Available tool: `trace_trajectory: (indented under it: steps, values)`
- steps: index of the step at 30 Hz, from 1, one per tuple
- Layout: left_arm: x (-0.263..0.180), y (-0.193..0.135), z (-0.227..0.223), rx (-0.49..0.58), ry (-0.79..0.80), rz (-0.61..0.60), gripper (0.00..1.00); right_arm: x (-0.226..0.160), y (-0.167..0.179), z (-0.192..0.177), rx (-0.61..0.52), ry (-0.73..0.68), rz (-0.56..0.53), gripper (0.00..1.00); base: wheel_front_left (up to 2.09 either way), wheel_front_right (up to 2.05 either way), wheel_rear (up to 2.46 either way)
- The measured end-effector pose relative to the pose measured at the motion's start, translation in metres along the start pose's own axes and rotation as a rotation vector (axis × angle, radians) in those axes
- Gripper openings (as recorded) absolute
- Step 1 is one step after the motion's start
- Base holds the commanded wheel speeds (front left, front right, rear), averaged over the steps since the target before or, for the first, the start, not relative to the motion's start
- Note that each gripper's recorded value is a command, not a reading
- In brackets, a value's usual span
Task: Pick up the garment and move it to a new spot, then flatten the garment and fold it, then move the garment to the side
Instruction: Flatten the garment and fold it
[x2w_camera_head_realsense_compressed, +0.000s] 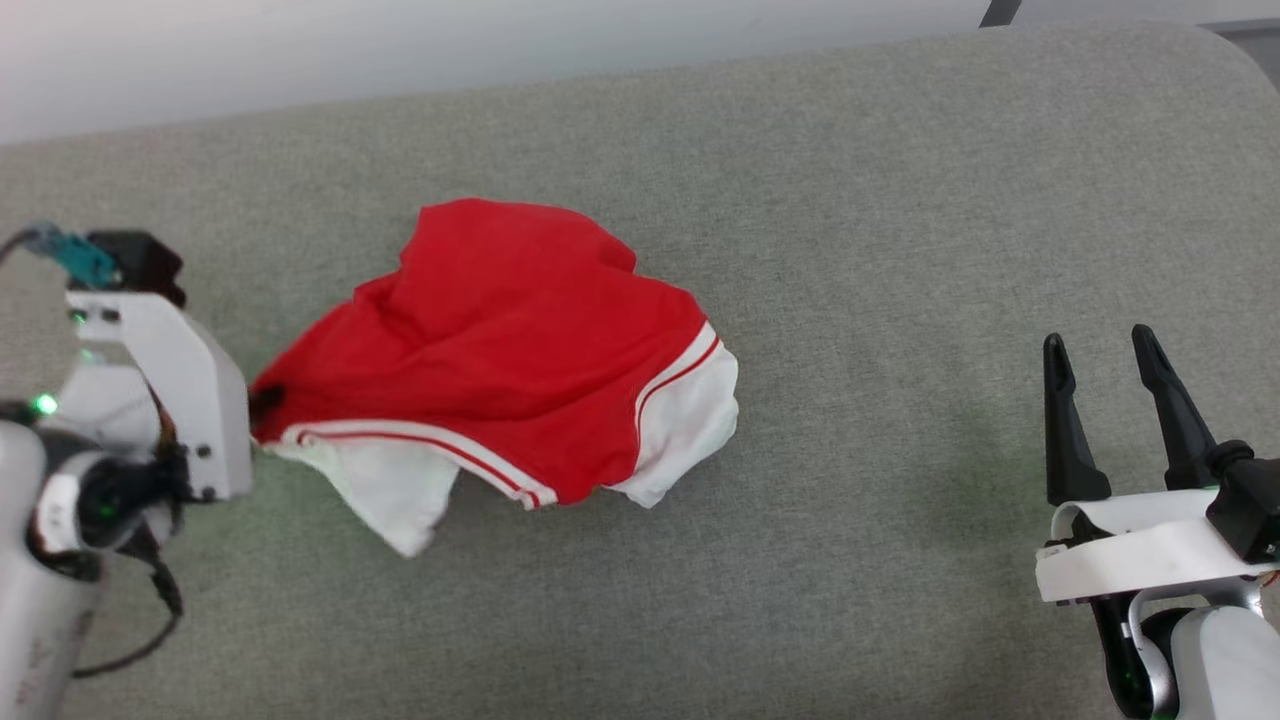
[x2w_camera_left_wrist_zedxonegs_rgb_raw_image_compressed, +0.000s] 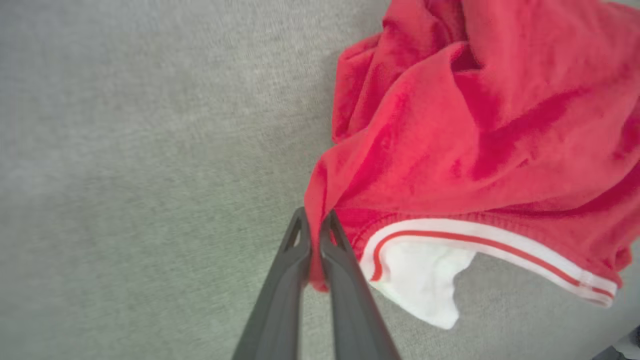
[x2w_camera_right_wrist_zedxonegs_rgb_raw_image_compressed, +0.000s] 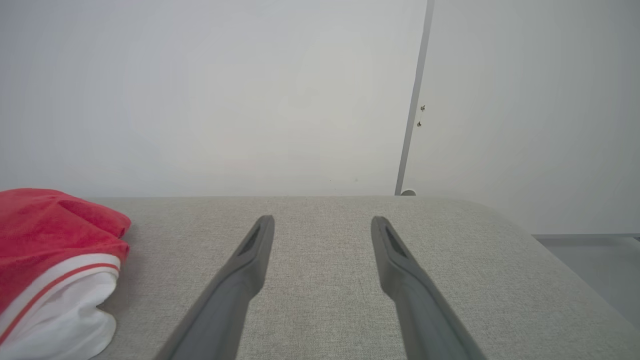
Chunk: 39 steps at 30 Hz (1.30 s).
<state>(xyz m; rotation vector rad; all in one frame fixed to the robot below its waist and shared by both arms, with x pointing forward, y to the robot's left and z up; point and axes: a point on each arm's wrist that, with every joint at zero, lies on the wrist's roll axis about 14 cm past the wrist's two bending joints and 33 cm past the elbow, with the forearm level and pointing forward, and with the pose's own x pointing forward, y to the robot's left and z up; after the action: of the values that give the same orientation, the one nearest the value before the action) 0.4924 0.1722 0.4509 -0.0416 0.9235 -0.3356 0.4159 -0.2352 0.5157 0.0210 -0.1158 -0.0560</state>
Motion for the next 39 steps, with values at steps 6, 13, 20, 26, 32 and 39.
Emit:
trace_trajectory:
  steps: [6, 13, 20, 26, 32, 39]
  values:
    - [-0.023, 0.002, 0.033, 0.086, -0.07, 0.043, 0.0, -0.002, 0.001, 0.001, 0.005, -0.002, 0.003, 1.0, 0.0, 0.0, 0.0]
    - [-0.036, -0.033, 0.062, 0.18, -0.152, -0.019, 0.0, -0.006, 0.001, 0.002, 0.008, 0.001, 0.0, 1.0, 0.0, 0.0, 0.0]
    - [-0.032, -0.117, 0.071, 0.241, -0.181, -0.259, 0.0, -0.01, -0.002, 0.003, 0.007, 0.002, -0.009, 1.0, 0.0, 0.0, 0.0]
    - [-0.021, -0.163, 0.044, 0.28, -0.087, -0.401, 0.0, -0.014, -0.007, 0.001, 0.011, 0.01, -0.029, 1.0, 0.0, 0.0, 0.0]
    - [-0.004, -0.184, 0.017, 0.302, -0.004, -0.476, 0.2, -0.014, -0.008, -0.004, 0.017, 0.022, -0.04, 1.0, 0.0, 0.0, 0.0]
    - [0.005, -0.188, 0.012, 0.292, 0.002, -0.499, 0.95, -0.013, -0.008, -0.007, 0.022, 0.027, -0.045, 1.0, 0.0, 0.0, 0.0]
